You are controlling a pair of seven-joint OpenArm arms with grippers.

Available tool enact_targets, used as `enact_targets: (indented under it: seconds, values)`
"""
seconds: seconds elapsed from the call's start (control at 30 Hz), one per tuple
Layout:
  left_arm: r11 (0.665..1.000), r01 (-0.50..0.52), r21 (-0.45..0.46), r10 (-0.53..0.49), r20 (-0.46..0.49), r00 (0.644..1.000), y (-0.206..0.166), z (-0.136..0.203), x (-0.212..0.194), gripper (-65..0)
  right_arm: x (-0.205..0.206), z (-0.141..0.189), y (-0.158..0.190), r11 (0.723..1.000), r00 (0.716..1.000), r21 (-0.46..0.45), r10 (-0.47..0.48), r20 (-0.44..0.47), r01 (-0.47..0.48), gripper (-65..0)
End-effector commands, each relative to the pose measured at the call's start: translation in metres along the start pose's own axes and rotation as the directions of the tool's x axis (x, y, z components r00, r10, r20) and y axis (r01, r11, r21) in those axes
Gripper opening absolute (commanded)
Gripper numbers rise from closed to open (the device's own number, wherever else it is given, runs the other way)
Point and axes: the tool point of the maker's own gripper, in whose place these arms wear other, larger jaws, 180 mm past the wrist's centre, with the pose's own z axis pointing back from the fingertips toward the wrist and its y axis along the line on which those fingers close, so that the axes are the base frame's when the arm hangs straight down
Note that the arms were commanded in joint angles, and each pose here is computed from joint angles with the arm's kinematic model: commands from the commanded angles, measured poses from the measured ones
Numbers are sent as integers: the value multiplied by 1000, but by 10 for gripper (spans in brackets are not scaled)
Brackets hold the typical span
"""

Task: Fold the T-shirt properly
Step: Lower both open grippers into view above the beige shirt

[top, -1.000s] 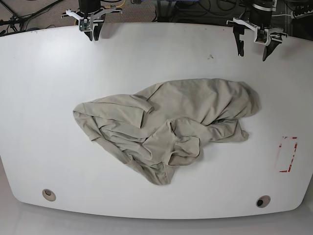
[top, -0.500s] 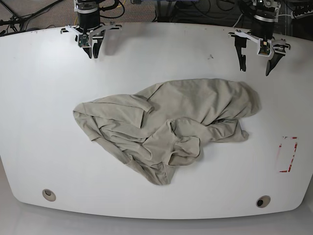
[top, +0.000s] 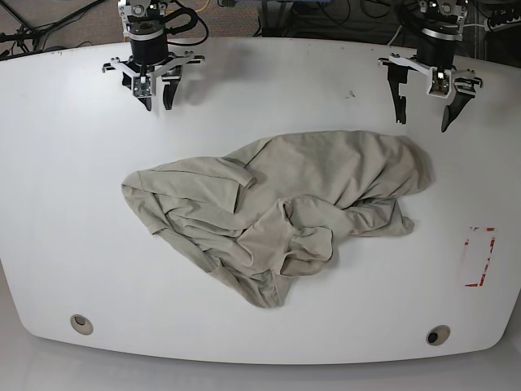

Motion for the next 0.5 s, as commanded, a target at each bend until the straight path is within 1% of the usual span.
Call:
enact_targets:
  seconds: [0.0,0.2,0.27,0.47]
  values:
    - [1000,9,8,-9,20,1000,4,-1,5,-169,1,4,1,1000,1000,6,-8,6,8,-378]
    - [1000,13,13,-13,27,1000,6,-6,6,-161,3,0,4,1000,1000,14,-11,-5,11,-374]
    - [1000,23,18,-23,39,999,9,-12,10,-156,14,-8,2,1000,1000,8,-2,9,2,-377]
    - [999,35,22,-36,49,998,12,-20,15,-160,25,-20,0,1000,1000,4,-7,12,7,-372]
